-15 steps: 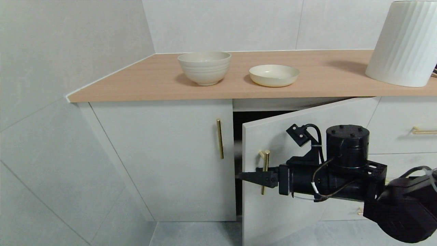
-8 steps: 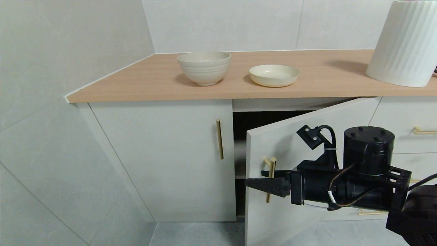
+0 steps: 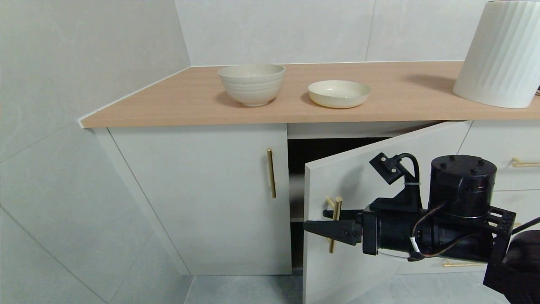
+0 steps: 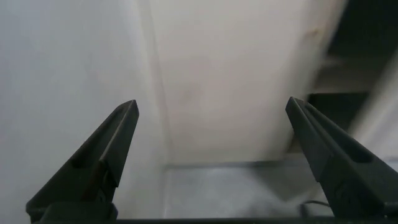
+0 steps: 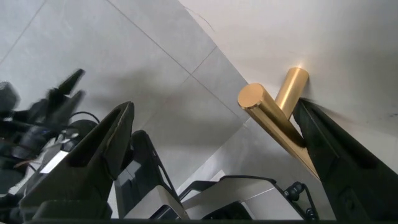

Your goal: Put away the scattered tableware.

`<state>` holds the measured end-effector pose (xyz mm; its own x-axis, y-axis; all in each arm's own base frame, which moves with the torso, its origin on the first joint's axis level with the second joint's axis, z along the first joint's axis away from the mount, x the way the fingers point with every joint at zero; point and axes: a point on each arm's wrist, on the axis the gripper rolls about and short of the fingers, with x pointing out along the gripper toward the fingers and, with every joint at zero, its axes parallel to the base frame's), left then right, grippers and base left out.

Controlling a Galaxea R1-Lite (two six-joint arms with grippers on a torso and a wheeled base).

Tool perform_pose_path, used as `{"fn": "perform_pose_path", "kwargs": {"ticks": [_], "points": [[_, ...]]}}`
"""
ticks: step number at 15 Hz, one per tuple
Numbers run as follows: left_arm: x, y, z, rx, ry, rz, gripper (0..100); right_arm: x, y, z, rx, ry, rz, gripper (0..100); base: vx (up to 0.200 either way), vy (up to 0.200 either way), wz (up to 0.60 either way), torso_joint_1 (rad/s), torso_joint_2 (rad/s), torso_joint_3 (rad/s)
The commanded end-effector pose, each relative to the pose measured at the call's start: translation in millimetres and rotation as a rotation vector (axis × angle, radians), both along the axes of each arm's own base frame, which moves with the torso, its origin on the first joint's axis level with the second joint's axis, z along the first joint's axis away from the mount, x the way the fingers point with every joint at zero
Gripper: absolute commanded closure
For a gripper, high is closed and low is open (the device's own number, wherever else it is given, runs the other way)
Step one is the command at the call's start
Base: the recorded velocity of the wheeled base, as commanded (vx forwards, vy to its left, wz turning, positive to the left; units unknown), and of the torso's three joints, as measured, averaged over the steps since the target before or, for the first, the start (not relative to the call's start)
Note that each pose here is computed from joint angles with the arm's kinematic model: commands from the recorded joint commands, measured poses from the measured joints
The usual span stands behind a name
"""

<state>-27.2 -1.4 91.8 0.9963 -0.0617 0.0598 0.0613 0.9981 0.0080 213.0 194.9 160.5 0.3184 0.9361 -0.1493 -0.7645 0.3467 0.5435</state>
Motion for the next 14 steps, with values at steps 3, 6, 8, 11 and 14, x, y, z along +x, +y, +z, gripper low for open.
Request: {"fn": "perform_pose_path", "kwargs": {"ticks": [3, 6, 8, 11, 14], "points": [[16.9, -6.0, 99.9, 0.007, 0.072, -0.286, 0, -0.7, -0.7, 1.9, 0.005, -0.005, 0.0, 0, 0.0, 0.0, 0.0, 0.0, 0.0, 0.0], [90.6, -11.3, 146.0, -0.016, 0.219, -0.486, 0, -0.7, -0.7, 1.8, 0.003, -0.006, 0.0, 0, 0.0, 0.0, 0.0, 0.0, 0.0, 0.0], [145.4, -23.3, 143.8, -0.037, 0.275, -0.592, 0, -2.7, -1.8, -0.2, -0.003, -0.003, 0.002, 0, 0.0, 0.0, 0.0, 0.0, 0.0, 0.0], [197.5, -49.1, 116.5, -0.118, 0.376, -0.692, 0, -3.0, -2.0, -1.0, -0.005, 0.0, 0.002, 0, 0.0, 0.0, 0.0, 0.0, 0.0, 0.0], [213.3, -71.4, 72.2, -0.12, 0.481, -0.773, 0, -4.6, -3.4, 1.2, -0.001, -0.005, 0.002, 0, 0.0, 0.0, 0.0, 0.0, 0.0, 0.0]]}}
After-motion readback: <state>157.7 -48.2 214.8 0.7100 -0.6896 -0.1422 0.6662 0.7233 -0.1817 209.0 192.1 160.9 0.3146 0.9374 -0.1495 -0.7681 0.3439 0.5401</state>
